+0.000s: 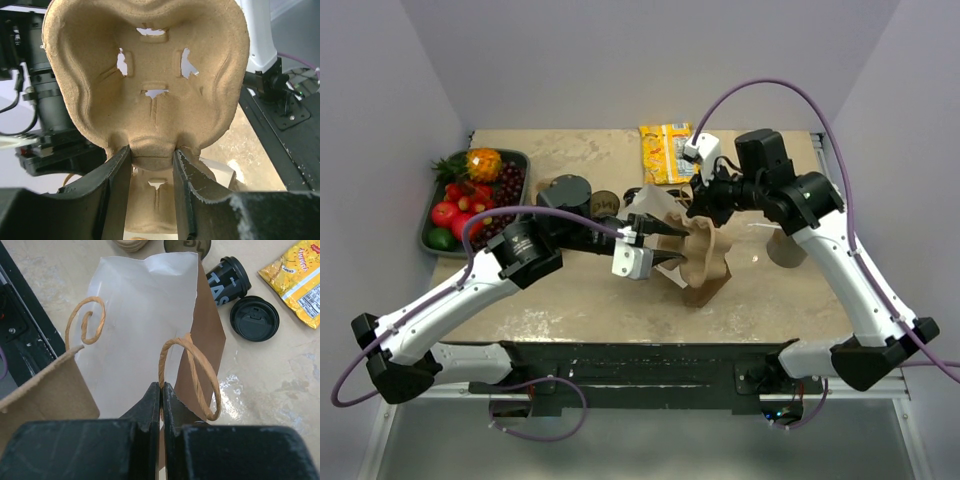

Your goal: Pack the takeout coffee

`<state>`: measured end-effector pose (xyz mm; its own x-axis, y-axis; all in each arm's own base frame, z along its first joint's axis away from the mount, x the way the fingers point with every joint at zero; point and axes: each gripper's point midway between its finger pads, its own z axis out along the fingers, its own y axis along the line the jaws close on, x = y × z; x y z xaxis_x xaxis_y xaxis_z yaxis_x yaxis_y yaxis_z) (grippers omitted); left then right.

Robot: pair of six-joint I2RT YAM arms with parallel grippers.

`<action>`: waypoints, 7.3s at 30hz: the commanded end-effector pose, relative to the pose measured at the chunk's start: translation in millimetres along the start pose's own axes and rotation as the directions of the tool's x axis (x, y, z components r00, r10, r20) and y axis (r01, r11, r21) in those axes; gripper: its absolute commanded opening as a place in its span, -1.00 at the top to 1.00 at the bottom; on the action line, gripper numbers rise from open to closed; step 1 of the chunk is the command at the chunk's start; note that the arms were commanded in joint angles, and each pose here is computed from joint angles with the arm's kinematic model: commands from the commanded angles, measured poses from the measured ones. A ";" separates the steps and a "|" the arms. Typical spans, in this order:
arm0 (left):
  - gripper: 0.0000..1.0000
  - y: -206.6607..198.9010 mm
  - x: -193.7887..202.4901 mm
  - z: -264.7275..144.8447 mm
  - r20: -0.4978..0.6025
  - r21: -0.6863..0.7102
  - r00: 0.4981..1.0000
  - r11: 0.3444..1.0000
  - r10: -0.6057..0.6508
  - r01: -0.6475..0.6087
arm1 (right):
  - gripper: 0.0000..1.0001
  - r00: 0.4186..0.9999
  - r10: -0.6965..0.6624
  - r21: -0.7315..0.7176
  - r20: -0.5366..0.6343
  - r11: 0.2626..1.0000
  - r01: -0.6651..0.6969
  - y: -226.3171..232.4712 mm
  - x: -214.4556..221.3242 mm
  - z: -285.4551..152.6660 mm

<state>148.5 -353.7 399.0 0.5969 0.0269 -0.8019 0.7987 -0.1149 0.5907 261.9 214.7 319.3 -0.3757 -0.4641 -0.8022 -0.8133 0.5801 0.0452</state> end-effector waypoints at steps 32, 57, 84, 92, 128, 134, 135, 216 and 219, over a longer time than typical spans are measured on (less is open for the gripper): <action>1.00 -14.6 93.2 -2.6 -0.344 0.213 0.900 0.955 0.269 -0.204 | 1.00 0.987 -0.151 -0.130 0.047 0.979 0.156 34.6 19.0 -34.7; 1.00 -45.6 149.6 13.3 -0.581 0.359 0.745 0.925 0.328 -0.127 | 1.00 0.985 -0.160 -0.205 0.064 0.964 0.170 51.7 22.6 -37.6; 1.00 -23.9 143.7 -11.2 -0.763 0.197 0.598 0.970 0.244 -0.144 | 1.00 0.995 -0.102 -0.138 -0.004 0.985 0.101 38.2 35.2 -29.0; 1.00 -27.1 157.5 10.8 -0.781 0.204 0.583 0.974 0.225 -0.103 | 1.00 0.994 -0.104 -0.185 0.014 0.977 0.105 46.0 31.3 -29.5; 1.00 -27.7 161.9 27.7 -0.644 0.010 0.729 0.956 0.230 -0.293 | 1.00 0.989 -0.094 -0.478 0.118 0.867 0.140 96.4 8.3 -43.6; 1.00 -23.8 169.7 24.5 -0.631 -0.047 0.747 0.951 0.208 -0.305 | 1.00 0.989 -0.102 -0.504 0.105 0.852 0.141 102.3 17.3 -48.0; 1.00 -22.8 169.3 23.0 -0.627 -0.065 0.756 0.955 0.186 -0.289 | 1.00 0.989 -0.103 -0.508 0.103 0.849 0.142 103.4 18.5 -48.3; 1.00 -78.1 162.5 32.4 -0.422 0.053 0.877 0.972 0.231 -0.230 | -0.32 0.929 -0.171 0.030 -0.329 0.981 0.191 22.2 43.0 56.1; 1.00 -79.7 165.6 32.8 -0.426 0.053 0.877 0.974 0.220 -0.219 | -0.21 0.918 -0.197 0.050 -0.345 0.972 0.228 15.4 40.3 51.2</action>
<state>180.1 -363.9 204.6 0.7296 0.4529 -0.5124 0.6477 -0.2173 0.7303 253.8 253.6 239.5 -0.3881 -0.7447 -0.5429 -0.8570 0.5084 -0.0848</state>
